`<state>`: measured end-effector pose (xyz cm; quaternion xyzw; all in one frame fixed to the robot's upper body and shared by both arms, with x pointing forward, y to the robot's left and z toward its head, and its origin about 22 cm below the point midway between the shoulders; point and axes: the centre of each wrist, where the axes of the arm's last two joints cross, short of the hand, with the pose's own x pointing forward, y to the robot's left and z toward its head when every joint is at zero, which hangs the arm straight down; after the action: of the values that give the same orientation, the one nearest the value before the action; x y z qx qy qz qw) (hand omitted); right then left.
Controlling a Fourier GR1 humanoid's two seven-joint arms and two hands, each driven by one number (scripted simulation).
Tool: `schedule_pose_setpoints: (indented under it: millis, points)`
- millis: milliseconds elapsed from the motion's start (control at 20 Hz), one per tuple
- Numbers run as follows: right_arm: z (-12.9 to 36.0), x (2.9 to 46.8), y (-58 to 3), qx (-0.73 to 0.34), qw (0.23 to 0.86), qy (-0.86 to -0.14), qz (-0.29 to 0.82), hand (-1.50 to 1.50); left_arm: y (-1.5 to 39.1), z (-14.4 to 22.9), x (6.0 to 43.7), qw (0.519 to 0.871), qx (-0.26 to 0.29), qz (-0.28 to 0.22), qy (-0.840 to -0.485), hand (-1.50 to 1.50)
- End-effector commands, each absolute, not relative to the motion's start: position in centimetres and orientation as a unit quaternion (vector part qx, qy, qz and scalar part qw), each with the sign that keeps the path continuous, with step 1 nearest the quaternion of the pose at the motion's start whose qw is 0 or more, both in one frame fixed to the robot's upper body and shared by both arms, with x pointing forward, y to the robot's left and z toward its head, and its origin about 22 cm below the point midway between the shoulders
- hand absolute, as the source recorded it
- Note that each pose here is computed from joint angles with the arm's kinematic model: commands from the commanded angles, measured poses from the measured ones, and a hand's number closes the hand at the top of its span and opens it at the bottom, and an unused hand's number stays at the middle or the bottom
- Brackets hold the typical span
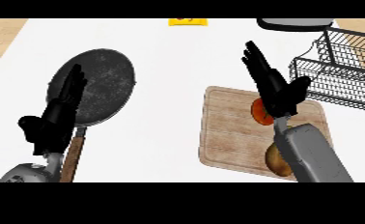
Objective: Pick the tomato from the cutting board and place it in the tiered basket
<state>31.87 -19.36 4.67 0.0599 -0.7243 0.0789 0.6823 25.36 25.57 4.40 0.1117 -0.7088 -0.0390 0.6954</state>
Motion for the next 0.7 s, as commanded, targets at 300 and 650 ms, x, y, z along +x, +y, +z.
schedule_pose_setpoints:
  millis: [300, 650]
  points:
    - [10.1, 30.5, -25.6, -0.072, 0.482, -0.835, -0.257, 1.5, 30.1, 3.4, 25.0, 0.705, 0.201, -0.051, -0.678, 0.0]
    - [-0.4, 20.2, -27.9, -0.355, 0.607, -0.647, -0.296, -1.5, 29.6, 3.6, 26.7, 0.699, 0.213, -0.082, -0.678, 0.0]
